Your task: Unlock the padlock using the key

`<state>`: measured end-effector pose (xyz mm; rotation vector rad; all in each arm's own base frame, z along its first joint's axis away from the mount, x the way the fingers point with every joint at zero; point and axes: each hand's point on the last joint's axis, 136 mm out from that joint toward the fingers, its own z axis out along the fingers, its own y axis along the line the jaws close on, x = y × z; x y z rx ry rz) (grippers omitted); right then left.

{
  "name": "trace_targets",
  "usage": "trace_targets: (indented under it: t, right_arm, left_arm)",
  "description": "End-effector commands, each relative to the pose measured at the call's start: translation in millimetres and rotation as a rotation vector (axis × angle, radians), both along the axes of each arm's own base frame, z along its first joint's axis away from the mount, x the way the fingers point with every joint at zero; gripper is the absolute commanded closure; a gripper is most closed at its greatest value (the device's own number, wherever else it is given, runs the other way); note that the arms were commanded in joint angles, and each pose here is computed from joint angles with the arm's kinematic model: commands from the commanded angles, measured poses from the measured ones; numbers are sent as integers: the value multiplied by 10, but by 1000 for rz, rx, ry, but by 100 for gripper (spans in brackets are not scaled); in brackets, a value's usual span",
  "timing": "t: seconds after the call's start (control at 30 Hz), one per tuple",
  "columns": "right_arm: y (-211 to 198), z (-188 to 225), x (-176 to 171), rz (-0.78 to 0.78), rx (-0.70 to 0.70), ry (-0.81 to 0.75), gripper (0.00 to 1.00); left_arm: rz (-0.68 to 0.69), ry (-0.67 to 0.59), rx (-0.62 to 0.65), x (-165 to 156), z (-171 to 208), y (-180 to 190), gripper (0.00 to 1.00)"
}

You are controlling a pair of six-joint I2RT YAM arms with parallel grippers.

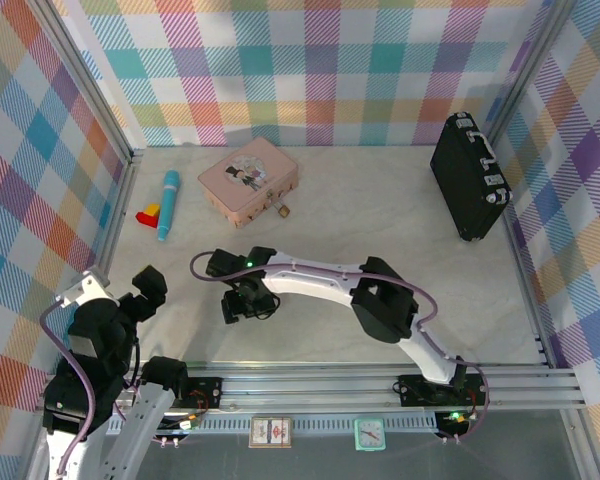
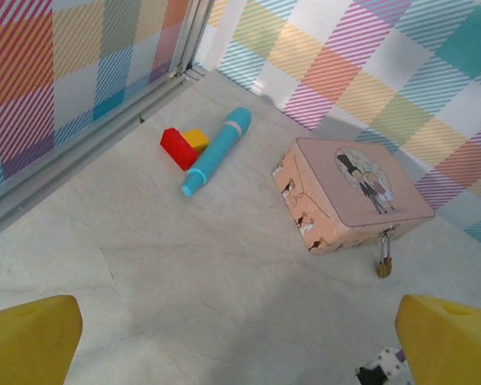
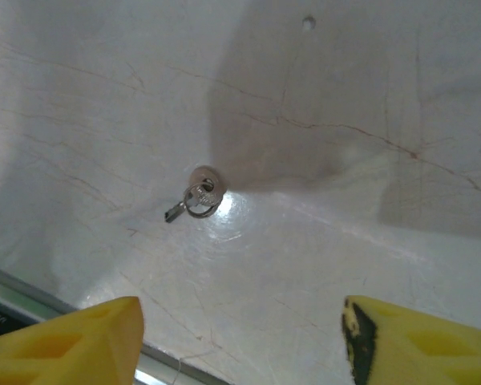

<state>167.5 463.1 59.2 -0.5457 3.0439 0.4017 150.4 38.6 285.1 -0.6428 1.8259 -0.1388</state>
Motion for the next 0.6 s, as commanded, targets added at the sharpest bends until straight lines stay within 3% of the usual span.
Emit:
trace_targets:
  t: [0.0, 0.2, 0.57]
  right_arm:
    - [-64, 0, -40, -23, -71, 16, 41]
    - [78, -67, -5, -10, -90, 6, 54]
    - [242, -214, 39, 5, -117, 5, 67]
  left_arm:
    - [12, -27, -28, -1, 28, 6, 0]
    - [-16, -36, -31, 29, 32, -43, 0]
    - [-10, -52, -30, 24, 37, -30, 0]
